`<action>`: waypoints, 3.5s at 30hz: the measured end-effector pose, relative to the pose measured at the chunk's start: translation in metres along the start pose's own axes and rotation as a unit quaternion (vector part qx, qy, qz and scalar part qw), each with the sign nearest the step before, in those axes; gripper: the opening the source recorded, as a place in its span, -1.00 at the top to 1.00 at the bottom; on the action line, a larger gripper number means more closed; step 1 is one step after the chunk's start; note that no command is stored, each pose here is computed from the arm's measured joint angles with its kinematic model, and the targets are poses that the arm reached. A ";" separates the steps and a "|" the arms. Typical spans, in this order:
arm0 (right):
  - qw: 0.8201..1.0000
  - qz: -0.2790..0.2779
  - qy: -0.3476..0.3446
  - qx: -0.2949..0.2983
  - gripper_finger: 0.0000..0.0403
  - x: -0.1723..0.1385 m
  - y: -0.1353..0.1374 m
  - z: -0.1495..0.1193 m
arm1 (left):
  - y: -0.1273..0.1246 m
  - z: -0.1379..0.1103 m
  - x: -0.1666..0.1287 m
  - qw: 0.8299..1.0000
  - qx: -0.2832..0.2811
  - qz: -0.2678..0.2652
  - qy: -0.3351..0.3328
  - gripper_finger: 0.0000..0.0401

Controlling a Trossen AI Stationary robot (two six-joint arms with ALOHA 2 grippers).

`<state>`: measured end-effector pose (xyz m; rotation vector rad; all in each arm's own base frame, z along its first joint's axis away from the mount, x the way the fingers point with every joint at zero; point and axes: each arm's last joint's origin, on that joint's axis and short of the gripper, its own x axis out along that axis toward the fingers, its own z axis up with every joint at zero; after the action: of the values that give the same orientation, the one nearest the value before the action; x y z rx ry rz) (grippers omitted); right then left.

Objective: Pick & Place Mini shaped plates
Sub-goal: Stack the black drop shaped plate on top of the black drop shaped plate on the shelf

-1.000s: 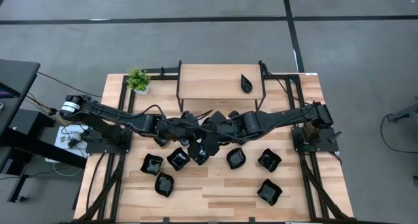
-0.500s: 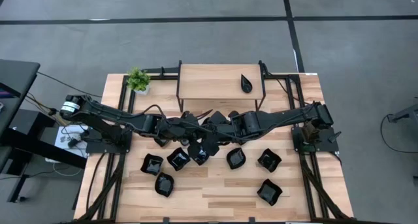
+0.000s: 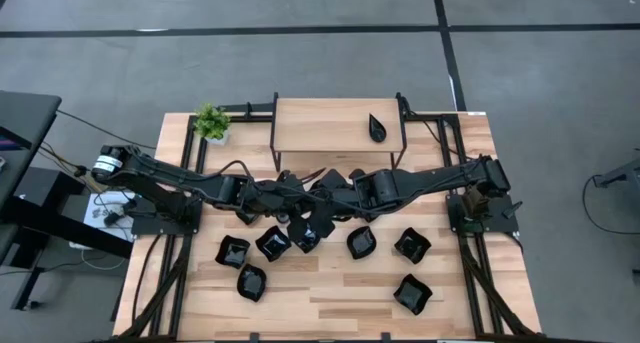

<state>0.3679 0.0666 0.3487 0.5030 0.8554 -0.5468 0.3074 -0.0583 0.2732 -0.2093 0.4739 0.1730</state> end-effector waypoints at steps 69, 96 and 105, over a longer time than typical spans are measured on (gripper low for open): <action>0.997 0.025 -0.025 -0.073 1.00 -0.085 -0.065 0.069 | 0.042 -0.007 -0.113 0.996 -0.057 -0.008 -0.073 0.34; 0.993 -0.004 0.013 -0.118 1.00 -0.110 -0.216 0.115 | 0.029 -0.029 -0.111 0.983 -0.123 -0.074 -0.112 0.34; 0.993 0.003 0.018 -0.120 1.00 -0.102 -0.270 0.124 | 0.030 -0.022 -0.114 0.977 -0.128 -0.037 -0.167 0.34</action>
<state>0.2124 -0.1874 0.4489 0.2968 0.9392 -0.4238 0.1921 -0.0481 0.3027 -0.4409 0.1068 0.1924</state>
